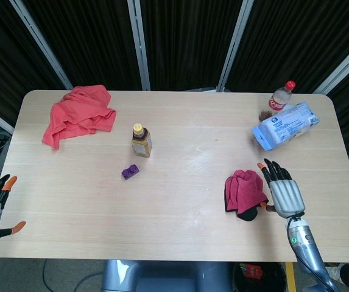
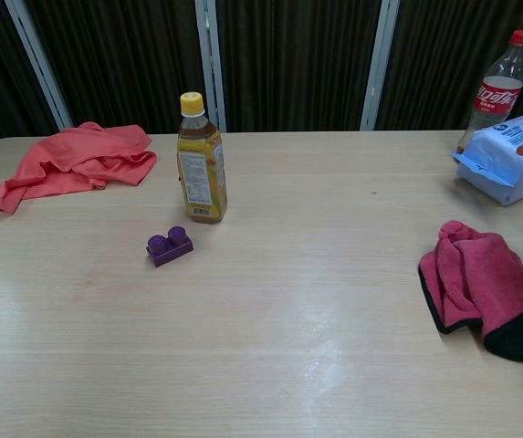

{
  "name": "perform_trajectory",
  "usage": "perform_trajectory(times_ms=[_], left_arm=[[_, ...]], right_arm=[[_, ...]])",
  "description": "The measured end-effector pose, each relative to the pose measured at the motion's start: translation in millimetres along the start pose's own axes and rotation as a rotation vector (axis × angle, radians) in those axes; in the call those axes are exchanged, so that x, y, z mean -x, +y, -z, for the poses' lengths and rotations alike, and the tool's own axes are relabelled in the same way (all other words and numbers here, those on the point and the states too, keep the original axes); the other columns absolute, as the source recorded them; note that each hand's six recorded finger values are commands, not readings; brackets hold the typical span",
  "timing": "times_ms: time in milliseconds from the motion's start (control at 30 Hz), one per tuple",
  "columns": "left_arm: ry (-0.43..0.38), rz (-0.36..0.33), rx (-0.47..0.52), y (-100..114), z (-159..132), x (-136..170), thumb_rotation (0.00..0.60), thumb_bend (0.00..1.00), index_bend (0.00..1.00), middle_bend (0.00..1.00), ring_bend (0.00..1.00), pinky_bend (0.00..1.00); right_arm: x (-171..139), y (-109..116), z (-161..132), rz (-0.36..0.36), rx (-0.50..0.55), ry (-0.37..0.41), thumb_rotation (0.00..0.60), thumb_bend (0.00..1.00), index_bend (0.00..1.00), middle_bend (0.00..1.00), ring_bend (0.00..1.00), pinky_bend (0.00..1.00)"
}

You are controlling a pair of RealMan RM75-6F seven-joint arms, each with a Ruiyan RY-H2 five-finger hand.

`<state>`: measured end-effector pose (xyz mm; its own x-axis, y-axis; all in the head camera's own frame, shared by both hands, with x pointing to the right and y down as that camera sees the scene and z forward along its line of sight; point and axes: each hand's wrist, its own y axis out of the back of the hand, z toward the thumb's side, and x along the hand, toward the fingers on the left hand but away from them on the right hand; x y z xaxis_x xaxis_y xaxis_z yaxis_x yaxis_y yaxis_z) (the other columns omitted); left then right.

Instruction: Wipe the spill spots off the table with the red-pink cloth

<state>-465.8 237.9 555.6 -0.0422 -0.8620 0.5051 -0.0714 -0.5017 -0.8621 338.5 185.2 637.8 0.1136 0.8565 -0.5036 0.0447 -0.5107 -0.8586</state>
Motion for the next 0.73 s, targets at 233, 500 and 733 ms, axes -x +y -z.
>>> perform_trajectory(times_ms=[233,500,733], left_arm=[[-0.006,-0.018,-0.003,2.7,-1.0,2.0,0.600,0.00,0.00,0.00,0.00,0.00],[-0.057,-0.094,-0.002,12.4,-7.4,5.7,0.600,0.00,0.00,0.00,0.00,0.00],[-0.055,-0.114,-0.001,13.4,-4.1,7.6,0.600,0.00,0.00,0.00,0.00,0.00]], right_arm=[[-32.8,29.1,23.2,0.048,-0.059,-0.027,0.600,0.03,0.07,0.00,0.00,0.13],[-82.4,53.3,46.8,0.138,-0.047,-0.015,0.600,0.03,0.06,0.00,0.00,0.13],[-98.6,49.9,54.6,0.136,-0.006,-0.019,0.600,0.03,0.06,0.00,0.00,0.13]])
